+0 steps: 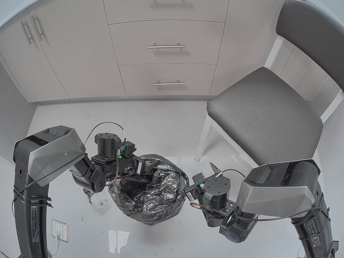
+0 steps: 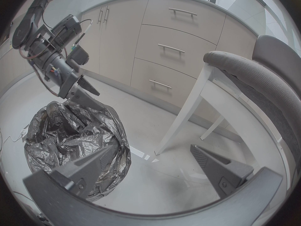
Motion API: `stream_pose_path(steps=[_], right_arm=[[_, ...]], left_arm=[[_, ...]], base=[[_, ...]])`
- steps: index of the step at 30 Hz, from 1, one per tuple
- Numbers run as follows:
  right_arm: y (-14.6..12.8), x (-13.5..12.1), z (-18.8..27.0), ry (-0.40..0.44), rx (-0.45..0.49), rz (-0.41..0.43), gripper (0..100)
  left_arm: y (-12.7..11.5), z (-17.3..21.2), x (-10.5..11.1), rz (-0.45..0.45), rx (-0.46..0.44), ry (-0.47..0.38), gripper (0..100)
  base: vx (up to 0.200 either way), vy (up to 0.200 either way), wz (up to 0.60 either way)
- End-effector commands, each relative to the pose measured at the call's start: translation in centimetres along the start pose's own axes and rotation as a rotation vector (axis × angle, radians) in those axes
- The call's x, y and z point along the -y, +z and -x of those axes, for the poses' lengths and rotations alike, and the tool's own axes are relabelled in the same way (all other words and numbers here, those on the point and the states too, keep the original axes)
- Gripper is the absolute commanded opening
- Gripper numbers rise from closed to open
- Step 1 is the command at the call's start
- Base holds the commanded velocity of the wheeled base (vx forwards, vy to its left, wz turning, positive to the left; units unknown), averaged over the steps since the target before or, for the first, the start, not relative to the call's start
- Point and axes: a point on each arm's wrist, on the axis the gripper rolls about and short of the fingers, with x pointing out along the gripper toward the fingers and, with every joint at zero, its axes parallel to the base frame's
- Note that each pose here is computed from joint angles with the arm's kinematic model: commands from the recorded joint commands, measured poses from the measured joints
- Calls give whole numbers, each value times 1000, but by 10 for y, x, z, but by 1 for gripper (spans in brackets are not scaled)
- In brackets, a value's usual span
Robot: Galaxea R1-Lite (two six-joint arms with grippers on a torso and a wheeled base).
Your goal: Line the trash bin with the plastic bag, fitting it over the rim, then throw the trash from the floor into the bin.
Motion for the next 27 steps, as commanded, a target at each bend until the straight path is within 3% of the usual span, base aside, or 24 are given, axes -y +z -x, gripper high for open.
stream_pose_path(steps=[1, 9, 22, 27], right_arm=[[-1, -1, 0, -3, 8, -7, 100], [-3, -2, -1, -1, 5, -4, 100], [-5, -4, 0, 3, 2, -2, 100], [-2, -5, 2, -9, 3, -4, 100]], left_arm=[[-6, -16, -8, 3, -5, 27, 100], [7, -22, -30, 9, 14, 101, 100], [6, -42, -40, 16, -7, 131, 100], [13, -30, -43, 42, 8, 143, 100]], base=[[0, 0, 0], [0, 0, 0], [0, 0, 0], [0, 0, 0]])
